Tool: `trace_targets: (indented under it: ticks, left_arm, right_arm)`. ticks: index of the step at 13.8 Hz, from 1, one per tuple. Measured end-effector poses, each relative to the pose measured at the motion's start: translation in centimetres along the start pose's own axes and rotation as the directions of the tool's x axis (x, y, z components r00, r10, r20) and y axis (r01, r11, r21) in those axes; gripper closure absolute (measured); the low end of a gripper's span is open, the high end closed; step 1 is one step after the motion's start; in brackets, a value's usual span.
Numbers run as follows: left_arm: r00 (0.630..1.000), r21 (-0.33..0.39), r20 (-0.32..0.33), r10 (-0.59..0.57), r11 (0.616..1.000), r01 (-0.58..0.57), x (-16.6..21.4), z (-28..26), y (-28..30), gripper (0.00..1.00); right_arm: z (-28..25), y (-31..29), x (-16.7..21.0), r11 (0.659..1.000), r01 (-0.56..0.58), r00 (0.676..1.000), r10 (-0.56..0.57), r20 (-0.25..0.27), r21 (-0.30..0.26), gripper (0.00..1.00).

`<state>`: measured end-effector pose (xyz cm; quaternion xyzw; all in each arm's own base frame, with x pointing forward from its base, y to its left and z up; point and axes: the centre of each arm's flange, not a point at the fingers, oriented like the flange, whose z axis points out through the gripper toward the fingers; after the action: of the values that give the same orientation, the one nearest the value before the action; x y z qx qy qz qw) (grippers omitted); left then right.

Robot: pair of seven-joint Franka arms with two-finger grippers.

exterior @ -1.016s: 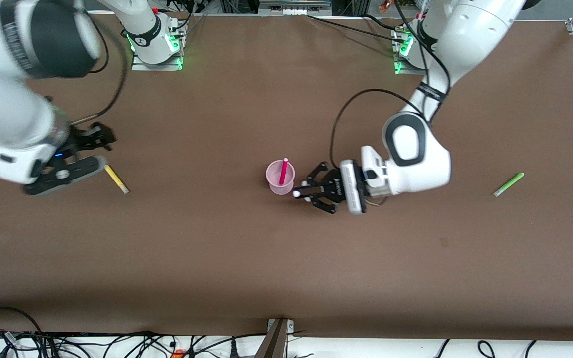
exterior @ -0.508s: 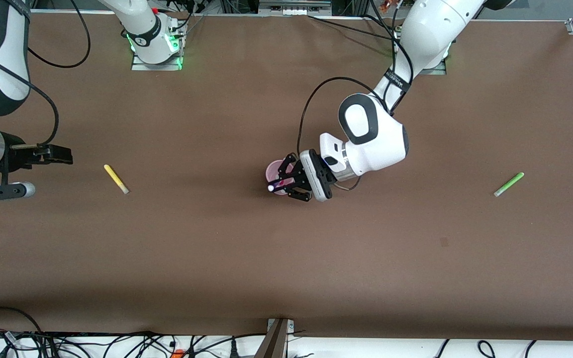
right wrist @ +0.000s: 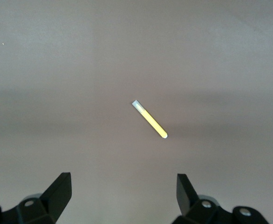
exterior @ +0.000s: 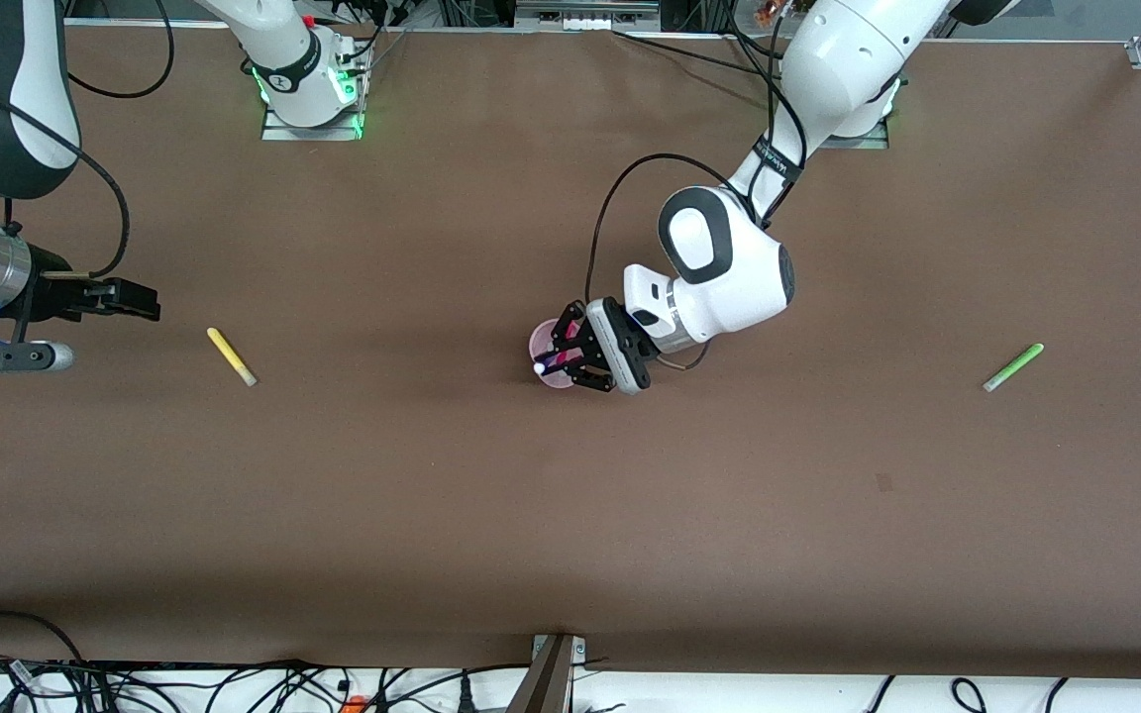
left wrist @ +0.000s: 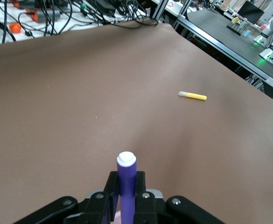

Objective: Organize pens into pink holder with both arms
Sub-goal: 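Lower the blue marker into the pink cup and open the left gripper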

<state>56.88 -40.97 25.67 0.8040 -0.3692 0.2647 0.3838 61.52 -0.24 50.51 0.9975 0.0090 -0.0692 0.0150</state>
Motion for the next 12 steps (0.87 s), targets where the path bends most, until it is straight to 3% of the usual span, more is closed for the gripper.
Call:
trace_targets:
  ticks: [1, 3, 9, 10, 12]
  left_arm:
    - [1.000, -0.002, 0.007, -0.001, 1.000, 0.002, -0.4, 0.2, 0.1, 0.82]
    - [1.000, 0.003, 0.013, 0.005, 1.000, -0.005, -0.5, 0.5, 0.6, 0.67]
    - [1.000, 0.035, -0.021, 0.022, 0.999, -0.021, 2.0, -1.9, 1.4, 0.06]
    - [1.000, 0.045, -0.024, 0.009, 0.999, -0.008, 2.2, -2.6, 1.3, 0.00]
    - [0.999, 0.061, -0.028, -0.018, 0.998, 0.019, 2.5, -3.7, 1.0, 0.00]
  right_arm:
    - [0.0, -0.1, 0.0, 1.000, -0.001, 1.000, 0.001, 0.000, 0.000, 0.00]
    - [0.1, -0.1, 0.0, 1.000, -0.002, 1.000, 0.002, 0.000, 0.000, 0.00]
    - [0.1, -0.1, 0.0, 1.000, -0.002, 1.000, 0.002, 0.000, 0.000, 0.00]
    - [0.1, -0.1, 0.0, 1.000, -0.002, 1.000, 0.002, -0.001, 0.000, 0.00]
    - [0.1, -0.1, 0.0, 1.000, -0.002, 1.000, 0.002, -0.001, 0.001, 0.00]
